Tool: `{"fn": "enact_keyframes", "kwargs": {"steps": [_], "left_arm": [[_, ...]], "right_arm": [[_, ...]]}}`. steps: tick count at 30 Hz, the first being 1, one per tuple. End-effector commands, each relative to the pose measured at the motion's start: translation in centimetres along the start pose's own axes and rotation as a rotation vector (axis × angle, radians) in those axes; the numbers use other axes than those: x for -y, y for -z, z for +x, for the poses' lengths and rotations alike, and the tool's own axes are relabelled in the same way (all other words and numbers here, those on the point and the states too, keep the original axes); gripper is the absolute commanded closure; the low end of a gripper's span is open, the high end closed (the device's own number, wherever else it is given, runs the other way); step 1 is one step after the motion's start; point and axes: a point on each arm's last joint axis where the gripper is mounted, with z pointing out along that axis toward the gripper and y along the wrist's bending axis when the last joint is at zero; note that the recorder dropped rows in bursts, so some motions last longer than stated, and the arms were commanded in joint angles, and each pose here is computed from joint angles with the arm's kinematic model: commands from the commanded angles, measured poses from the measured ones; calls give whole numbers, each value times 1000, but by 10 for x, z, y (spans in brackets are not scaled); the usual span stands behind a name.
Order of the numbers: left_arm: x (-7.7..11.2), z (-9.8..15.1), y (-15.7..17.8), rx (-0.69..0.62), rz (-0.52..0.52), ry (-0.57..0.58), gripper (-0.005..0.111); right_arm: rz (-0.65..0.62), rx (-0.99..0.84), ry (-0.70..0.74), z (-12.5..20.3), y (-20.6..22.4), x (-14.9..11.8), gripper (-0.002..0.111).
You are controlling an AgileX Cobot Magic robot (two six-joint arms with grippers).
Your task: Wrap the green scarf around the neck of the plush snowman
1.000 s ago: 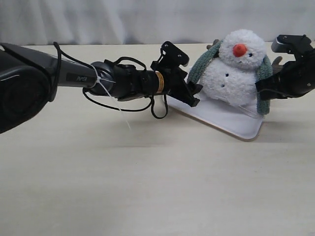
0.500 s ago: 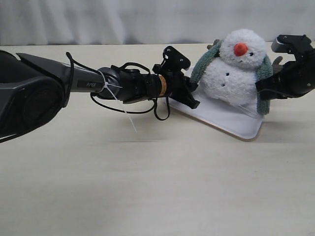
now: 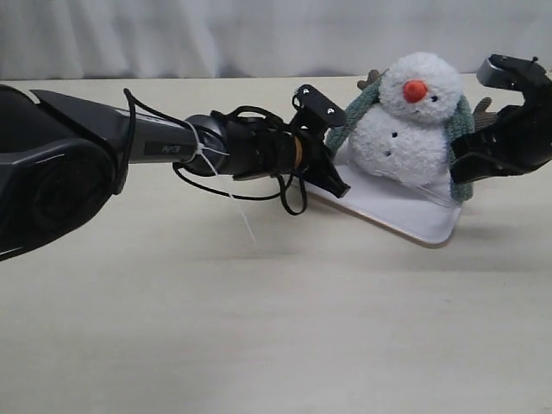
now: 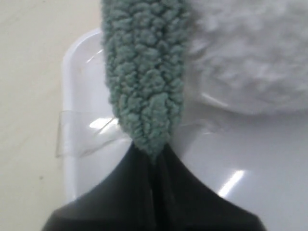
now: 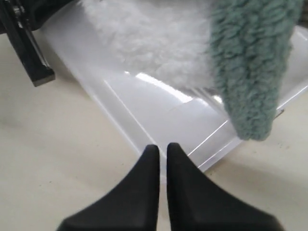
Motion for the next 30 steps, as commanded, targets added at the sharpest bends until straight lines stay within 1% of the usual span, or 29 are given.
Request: {"fn": "enact_keyframes", "kwargs": {"steps": [1, 5, 7, 9, 11, 14, 17, 19, 21, 27, 30], "left_arm": [[26, -27, 15, 25, 6, -60, 107], [38, -35, 23, -17, -26, -143, 107], [40, -34, 25, -58, -54, -179, 107], [42, -33, 27, -93, -74, -194, 107], [43, -33, 29, -113, -84, -203, 107], [49, -37, 38, -102, -61, -214, 107], [55, -46, 50, -88, -39, -215, 107], [61, -46, 55, -82, -18, -210, 107], [66, -42, 57, -84, 1, -207, 107], [81, -22, 56, -103, 59, -224, 107], [85, -20, 56, -96, 75, -229, 107]], "right_arm": [[-47, -53, -29, 7, 0, -5, 104], [-32, -40, -22, 5, 2, -4, 104], [-4, -30, -8, 5, 3, -2, 104], [9, -24, -7, 4, 3, -1, 103], [6, -15, -15, 3, 3, -1, 99], [-12, 61, -32, -4, 3, -3, 92], [-47, 108, -35, -8, 4, -6, 90], [-47, 111, -33, -8, 4, -6, 90], [-44, 111, -31, -8, 4, -6, 90], [-50, 116, -39, -9, 4, -6, 90], [-51, 115, -38, -9, 4, -6, 90]]}}
